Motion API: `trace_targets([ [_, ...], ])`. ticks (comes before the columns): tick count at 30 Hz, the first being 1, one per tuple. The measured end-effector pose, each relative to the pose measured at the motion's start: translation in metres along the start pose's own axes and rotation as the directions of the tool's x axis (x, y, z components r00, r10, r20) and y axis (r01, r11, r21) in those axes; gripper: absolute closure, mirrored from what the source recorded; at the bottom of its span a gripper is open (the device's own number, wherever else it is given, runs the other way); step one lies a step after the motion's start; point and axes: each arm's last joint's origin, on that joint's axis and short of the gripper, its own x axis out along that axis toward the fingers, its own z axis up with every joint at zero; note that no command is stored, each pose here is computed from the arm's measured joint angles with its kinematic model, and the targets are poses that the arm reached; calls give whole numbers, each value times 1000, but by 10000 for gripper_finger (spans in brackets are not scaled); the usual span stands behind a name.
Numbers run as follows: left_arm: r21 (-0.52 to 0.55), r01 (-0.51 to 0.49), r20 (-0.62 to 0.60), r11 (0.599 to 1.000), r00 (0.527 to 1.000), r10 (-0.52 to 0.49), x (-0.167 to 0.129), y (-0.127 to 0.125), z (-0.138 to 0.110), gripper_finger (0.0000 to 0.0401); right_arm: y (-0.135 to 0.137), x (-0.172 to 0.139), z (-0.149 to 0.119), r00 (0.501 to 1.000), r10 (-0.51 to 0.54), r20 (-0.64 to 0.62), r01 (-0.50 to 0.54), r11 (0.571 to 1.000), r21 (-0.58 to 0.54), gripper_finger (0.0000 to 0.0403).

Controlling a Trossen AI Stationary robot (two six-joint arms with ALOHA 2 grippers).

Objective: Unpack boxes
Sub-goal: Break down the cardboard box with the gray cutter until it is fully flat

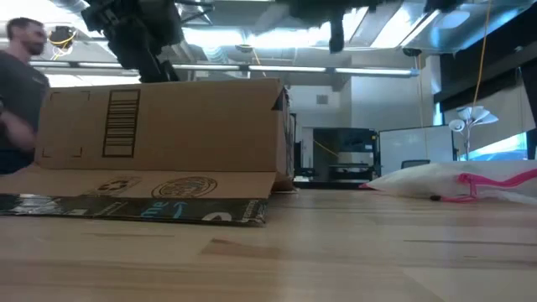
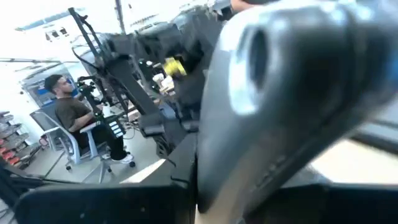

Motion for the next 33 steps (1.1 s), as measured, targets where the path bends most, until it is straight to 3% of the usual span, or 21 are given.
trace_targets([
  [9,126,-87,-37,988,995,92,3,-2,1,226,-8,52,-34,999,10,-35,-12,999,-33,331],
  [16,171,-70,-65,983,995,82,7,-7,1,214,-22,90,-47,994,-2,-114,-7,997,-81,331],
  [33,121,-36,-165,992,985,56,32,2,-19,210,-30,99,-57,978,6,-207,-29,994,-109,331],
])
